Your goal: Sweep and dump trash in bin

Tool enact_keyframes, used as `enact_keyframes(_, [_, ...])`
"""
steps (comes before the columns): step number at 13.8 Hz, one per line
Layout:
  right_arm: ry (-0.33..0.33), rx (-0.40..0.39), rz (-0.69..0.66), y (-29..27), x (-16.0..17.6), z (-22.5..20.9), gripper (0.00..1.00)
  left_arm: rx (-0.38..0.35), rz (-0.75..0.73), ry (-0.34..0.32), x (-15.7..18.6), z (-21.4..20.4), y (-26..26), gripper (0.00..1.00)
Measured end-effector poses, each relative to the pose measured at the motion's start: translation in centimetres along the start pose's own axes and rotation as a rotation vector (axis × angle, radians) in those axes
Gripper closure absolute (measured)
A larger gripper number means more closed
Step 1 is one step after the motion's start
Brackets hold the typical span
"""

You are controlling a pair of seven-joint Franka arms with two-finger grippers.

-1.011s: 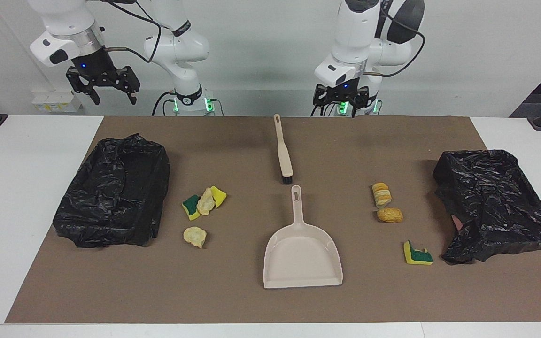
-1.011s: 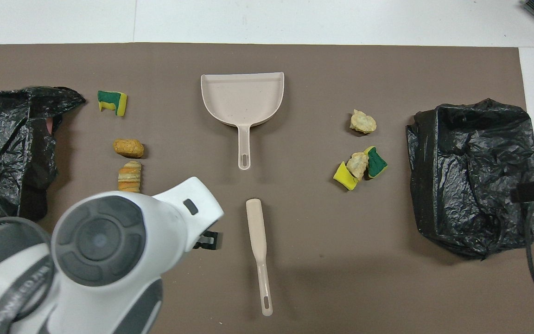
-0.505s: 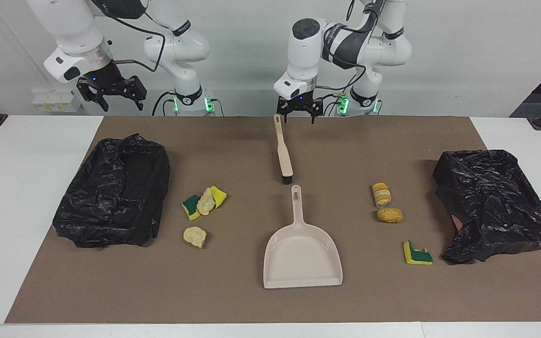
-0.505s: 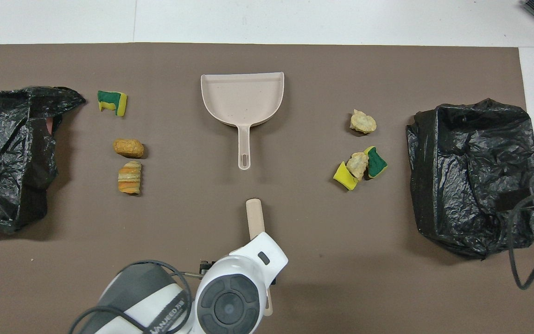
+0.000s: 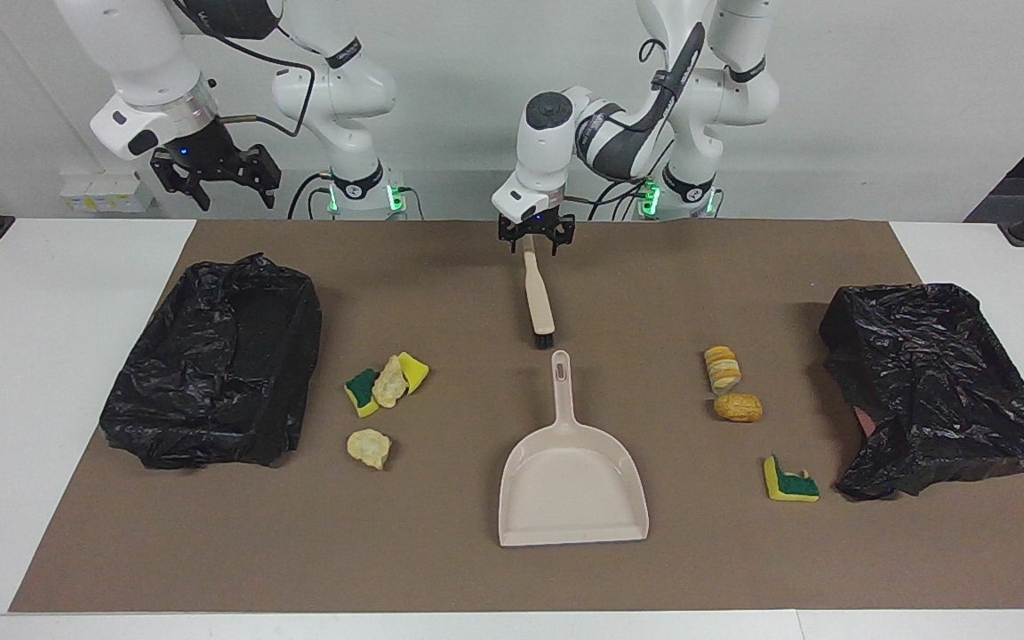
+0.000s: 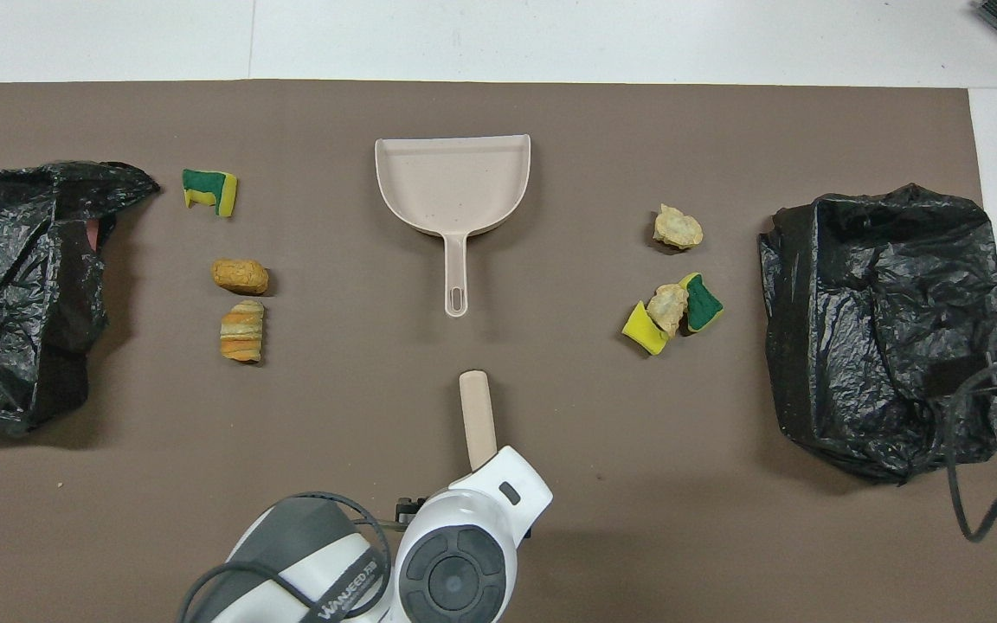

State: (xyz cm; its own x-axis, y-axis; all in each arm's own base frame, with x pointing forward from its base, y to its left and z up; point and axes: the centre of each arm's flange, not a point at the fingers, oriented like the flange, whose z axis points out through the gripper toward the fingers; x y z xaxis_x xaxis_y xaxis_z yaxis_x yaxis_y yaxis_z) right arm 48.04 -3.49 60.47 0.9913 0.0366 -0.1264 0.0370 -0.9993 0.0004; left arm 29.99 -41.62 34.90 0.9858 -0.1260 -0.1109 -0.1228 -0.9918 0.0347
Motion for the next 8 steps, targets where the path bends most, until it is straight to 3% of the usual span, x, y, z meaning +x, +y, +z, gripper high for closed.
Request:
enact_keyframes(6, [-0.002,0.001,-0.001,-0.01,-0.14,0.10,0.00,0.004,0.008,-0.015,-0.51,0.63,0.48,0.22])
enact_keyframes(7, [-0.002,0.001,-0.001,-0.01,-0.14,0.11,0.00,0.004,0.008,-0.015,-0.52,0.64,0.48,0.31])
enact_keyframes(8, [-0.002,0.001,-0.001,-0.01,-0.14,0.12,0.00,0.004,0.008,-0.016,-0.53,0.64,0.48,0.46])
